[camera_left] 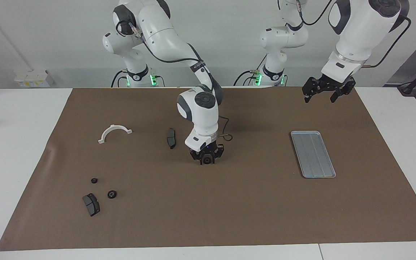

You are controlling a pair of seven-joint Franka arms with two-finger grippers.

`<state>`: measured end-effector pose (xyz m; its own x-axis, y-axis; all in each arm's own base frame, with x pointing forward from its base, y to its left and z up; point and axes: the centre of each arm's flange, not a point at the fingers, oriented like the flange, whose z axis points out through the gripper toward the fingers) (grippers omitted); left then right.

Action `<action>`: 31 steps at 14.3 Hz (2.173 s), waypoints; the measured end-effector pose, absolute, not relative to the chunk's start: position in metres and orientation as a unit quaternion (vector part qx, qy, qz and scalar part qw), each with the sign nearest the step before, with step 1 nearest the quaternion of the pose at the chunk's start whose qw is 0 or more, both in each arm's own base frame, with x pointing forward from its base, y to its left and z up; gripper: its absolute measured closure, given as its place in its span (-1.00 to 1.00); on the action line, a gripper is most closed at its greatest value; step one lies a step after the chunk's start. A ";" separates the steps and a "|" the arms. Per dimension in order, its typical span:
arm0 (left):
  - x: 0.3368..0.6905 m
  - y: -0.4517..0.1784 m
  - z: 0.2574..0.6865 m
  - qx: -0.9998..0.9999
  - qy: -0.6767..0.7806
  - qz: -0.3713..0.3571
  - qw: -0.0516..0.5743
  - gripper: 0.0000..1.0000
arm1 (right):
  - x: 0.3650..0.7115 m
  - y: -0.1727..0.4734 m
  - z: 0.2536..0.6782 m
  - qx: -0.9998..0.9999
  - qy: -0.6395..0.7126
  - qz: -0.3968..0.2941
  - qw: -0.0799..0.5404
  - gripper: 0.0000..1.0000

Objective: Place bearing gear from tray to pile
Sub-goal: 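Place the third gear near the bracket with the right gripper while the left gripper rests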

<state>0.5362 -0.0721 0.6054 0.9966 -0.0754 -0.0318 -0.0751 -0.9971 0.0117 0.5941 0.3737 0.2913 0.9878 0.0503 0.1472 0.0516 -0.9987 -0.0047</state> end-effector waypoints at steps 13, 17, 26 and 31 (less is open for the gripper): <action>0.535 -0.063 0.609 0.999 -0.028 -0.024 0.011 -1.00 | 0.605 0.354 0.297 -0.997 -0.005 -0.078 0.000 0.30; 0.533 -0.062 0.611 0.999 -0.039 -0.021 -0.010 -1.00 | 0.646 0.275 0.306 -0.997 0.020 -0.079 -0.009 0.30; 0.532 -0.058 0.609 0.999 -0.034 -0.024 -0.008 -1.00 | 0.682 0.078 0.333 -0.998 0.054 -0.021 -0.034 0.30; 0.532 -0.055 0.609 0.999 -0.032 -0.024 -0.008 -1.00 | 0.673 0.059 0.316 -0.997 0.067 -0.002 -0.037 0.23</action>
